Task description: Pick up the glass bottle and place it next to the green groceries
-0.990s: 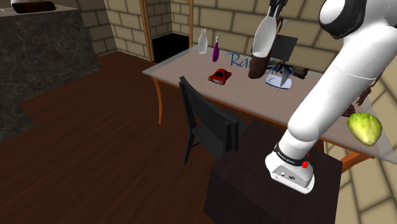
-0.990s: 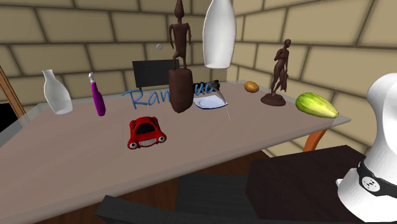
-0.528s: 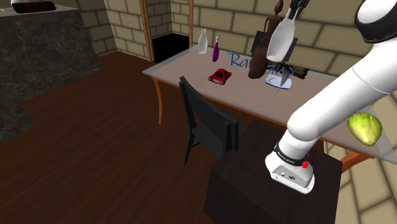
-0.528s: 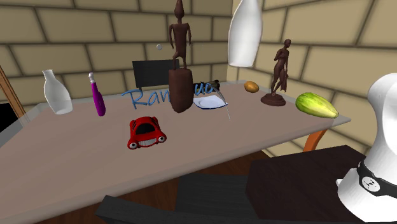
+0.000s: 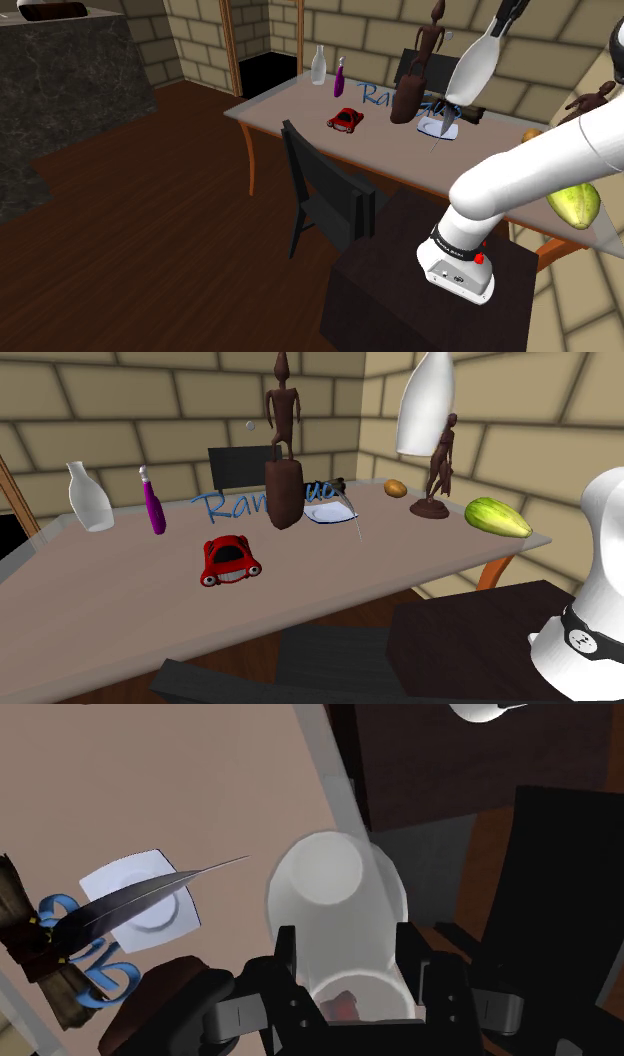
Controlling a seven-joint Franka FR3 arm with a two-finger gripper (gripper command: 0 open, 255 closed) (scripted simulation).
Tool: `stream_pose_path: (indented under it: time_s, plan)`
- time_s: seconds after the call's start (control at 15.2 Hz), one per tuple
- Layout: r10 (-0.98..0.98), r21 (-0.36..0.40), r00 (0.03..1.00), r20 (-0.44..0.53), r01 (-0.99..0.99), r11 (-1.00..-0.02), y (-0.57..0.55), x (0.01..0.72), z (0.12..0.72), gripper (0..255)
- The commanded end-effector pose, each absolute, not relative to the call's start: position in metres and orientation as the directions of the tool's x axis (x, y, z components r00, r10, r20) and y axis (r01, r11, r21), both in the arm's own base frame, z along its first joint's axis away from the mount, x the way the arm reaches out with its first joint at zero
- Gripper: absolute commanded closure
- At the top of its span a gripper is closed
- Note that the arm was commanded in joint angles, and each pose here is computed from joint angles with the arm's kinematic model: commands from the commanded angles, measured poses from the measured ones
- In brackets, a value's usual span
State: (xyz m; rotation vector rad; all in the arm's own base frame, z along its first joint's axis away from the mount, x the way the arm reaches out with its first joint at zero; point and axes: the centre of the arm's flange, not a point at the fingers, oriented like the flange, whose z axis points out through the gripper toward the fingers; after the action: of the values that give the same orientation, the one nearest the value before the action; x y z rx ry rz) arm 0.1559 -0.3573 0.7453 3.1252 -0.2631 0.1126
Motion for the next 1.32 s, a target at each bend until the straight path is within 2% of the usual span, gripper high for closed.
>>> stream_pose_path:
  time_s: [0.0,1.25]
  plan:
    - [-0.166,-0.003,0.984,0.071,-0.166,-0.986,-0.358,0.130,0.746,255]
    - [-0.166,-0.003,0.984,0.071,-0.166,-0.986,-0.363,-0.120,0.747,255]
